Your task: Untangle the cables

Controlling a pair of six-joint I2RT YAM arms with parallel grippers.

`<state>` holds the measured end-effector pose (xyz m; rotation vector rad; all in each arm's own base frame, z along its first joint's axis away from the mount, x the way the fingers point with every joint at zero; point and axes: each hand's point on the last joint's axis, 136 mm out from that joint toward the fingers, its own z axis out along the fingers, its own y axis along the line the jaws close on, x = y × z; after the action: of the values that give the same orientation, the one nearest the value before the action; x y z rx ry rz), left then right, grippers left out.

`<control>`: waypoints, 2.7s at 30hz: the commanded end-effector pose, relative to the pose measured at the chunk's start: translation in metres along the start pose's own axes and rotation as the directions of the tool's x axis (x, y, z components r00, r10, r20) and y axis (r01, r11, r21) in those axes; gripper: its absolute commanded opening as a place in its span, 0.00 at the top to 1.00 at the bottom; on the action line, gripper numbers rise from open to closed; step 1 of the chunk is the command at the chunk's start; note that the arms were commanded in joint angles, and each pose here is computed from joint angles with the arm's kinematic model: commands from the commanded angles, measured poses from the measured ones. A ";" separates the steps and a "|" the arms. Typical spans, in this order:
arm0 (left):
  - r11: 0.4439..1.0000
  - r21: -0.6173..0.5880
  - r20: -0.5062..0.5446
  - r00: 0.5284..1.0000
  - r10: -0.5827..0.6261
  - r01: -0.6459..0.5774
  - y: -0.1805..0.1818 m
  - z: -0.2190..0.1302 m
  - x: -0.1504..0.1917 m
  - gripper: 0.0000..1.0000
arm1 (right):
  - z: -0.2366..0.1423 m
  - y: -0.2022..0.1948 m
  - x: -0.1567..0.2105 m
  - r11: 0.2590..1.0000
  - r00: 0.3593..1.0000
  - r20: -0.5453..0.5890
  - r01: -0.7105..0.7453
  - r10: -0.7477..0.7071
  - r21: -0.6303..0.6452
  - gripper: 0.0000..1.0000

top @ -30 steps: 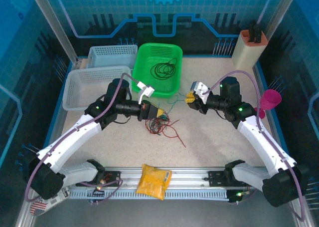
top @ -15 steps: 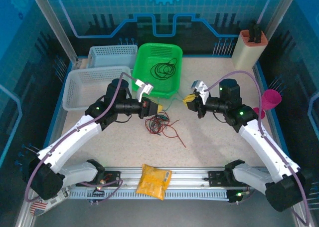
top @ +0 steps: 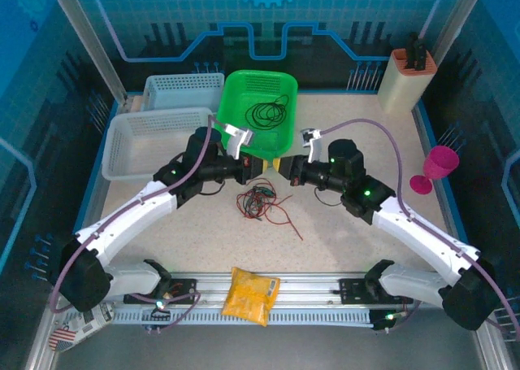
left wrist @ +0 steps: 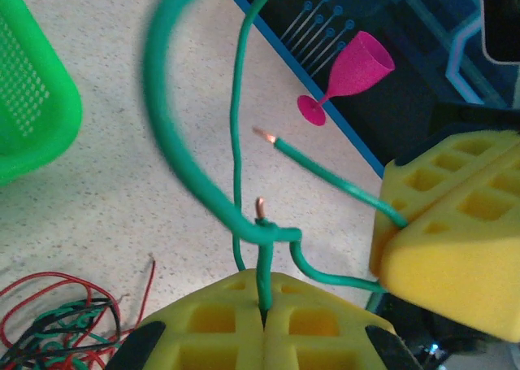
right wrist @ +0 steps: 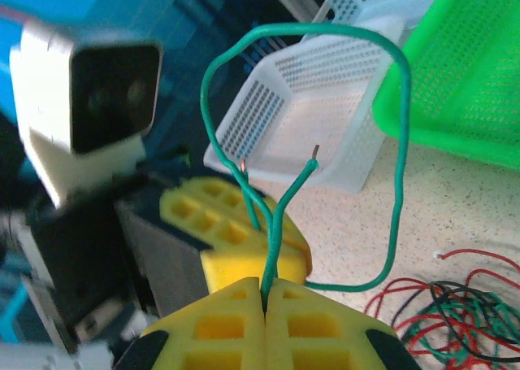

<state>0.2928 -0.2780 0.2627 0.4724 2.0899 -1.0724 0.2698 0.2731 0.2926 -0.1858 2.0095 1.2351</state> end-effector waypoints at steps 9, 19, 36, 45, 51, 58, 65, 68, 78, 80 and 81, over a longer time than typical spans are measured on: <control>0.996 -0.061 -0.056 0.996 0.068 -0.071 0.018 0.017 0.026 1.00 | -0.013 0.055 -0.098 0.975 0.924 0.322 -0.168 0.208 -0.146 1.00; 0.971 -0.154 -0.250 0.958 0.143 -0.185 0.036 0.026 0.075 1.00 | -0.020 0.067 -0.174 0.983 0.840 0.521 -0.071 0.151 -0.169 1.00; 0.941 -0.326 -0.147 0.988 0.044 -0.090 0.062 0.001 0.037 1.00 | -0.032 0.024 -0.141 0.986 0.878 0.449 0.128 -0.164 0.111 0.31; 0.936 -0.351 -0.094 0.996 -0.006 -0.027 0.108 -0.008 -0.018 1.00 | -0.112 -0.065 -0.082 0.884 0.934 0.234 0.143 -0.269 0.444 0.16; 0.863 -0.504 -0.031 0.998 -0.050 0.027 0.172 -0.027 -0.072 1.00 | -0.119 -0.096 -0.060 0.852 0.968 0.119 0.133 -0.222 0.507 0.17; 0.675 -0.738 -0.072 0.996 -0.061 -0.012 0.258 -0.061 -0.105 1.00 | -0.127 -0.109 -0.060 0.831 0.978 0.085 0.113 -0.188 0.544 0.19; 0.514 -0.853 -0.190 0.972 -0.137 -0.094 0.361 -0.058 -0.106 1.00 | -0.135 -0.120 -0.058 0.831 0.978 0.140 0.050 -0.153 0.554 0.20; 0.493 -0.865 -0.208 0.961 -0.181 -0.095 0.392 -0.050 -0.096 1.00 | -0.135 -0.121 -0.058 0.832 0.979 0.148 0.036 -0.141 0.553 0.21; 0.467 -0.884 -0.142 0.971 -0.193 -0.036 0.435 -0.053 -0.104 0.41 | -0.135 -0.115 -0.060 0.839 0.981 0.131 0.050 -0.143 0.541 0.22; 0.476 -0.879 -0.099 0.978 -0.183 0.000 0.432 -0.057 -0.114 0.32 | -0.134 -0.115 -0.059 0.842 0.983 0.126 0.048 -0.136 0.538 0.23; 0.486 -0.874 -0.080 0.981 -0.178 0.016 0.430 -0.059 -0.119 0.29 | -0.133 -0.115 -0.059 0.844 0.983 0.124 0.048 -0.134 0.535 0.23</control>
<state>0.5993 0.0119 0.1279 -0.0480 2.5307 0.1521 0.2973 0.0903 0.2778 0.0855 2.0929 0.5541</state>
